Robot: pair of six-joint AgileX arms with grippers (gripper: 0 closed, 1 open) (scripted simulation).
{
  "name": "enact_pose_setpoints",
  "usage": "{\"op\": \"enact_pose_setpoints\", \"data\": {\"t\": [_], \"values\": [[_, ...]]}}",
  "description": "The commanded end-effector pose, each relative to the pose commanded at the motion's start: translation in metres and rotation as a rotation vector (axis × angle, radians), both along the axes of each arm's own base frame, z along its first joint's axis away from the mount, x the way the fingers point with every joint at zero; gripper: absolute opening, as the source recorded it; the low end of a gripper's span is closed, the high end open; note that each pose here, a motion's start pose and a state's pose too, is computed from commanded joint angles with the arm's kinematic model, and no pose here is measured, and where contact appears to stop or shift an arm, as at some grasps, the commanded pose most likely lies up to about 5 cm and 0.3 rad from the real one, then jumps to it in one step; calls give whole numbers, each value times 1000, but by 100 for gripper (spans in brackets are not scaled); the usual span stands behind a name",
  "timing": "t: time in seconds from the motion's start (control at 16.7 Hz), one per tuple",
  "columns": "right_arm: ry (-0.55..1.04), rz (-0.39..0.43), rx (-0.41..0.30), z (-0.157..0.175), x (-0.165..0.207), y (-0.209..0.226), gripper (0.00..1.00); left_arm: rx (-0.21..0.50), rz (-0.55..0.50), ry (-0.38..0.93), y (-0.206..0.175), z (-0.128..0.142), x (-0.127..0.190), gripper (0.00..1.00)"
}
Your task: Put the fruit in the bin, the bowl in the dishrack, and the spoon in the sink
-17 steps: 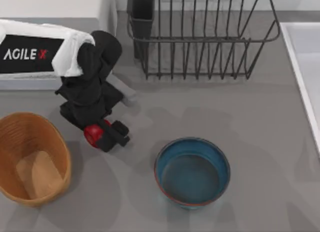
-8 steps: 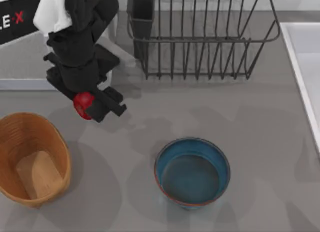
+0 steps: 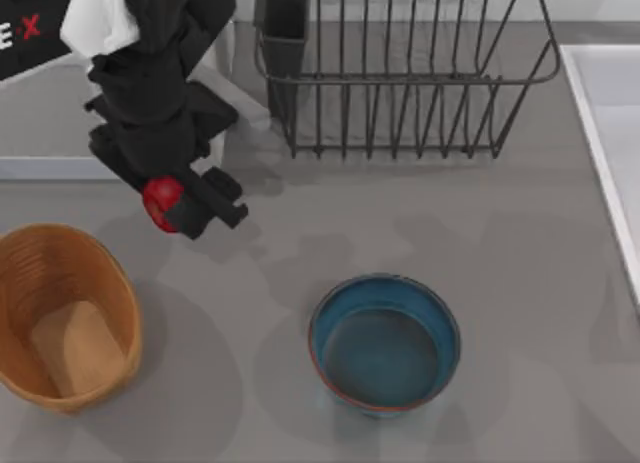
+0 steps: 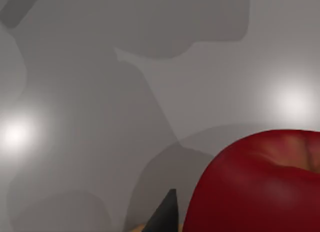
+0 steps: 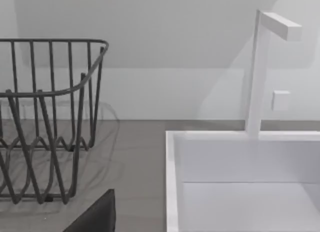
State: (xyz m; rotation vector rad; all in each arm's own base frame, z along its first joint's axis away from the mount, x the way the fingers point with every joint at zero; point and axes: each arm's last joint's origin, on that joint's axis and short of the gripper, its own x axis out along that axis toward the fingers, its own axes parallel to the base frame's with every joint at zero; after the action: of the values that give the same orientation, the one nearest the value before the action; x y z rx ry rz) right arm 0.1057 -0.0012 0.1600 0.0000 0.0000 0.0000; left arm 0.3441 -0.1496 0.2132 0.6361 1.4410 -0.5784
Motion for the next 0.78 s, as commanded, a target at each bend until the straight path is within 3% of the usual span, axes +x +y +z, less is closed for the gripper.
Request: {"op": "enact_pose_setpoints", "data": {"t": [0.18, 0.36, 0.78], "values": [[0, 0, 0, 0, 0, 0, 100, 43, -133, 28, -2, 0, -1, 0], [0, 0, 0, 0, 0, 0, 100, 104, -364, 82, -3, 1, -3, 0], [0, 0, 0, 0, 0, 0, 100, 223, -1162, 313, -6, 8, -13, 0]]}}
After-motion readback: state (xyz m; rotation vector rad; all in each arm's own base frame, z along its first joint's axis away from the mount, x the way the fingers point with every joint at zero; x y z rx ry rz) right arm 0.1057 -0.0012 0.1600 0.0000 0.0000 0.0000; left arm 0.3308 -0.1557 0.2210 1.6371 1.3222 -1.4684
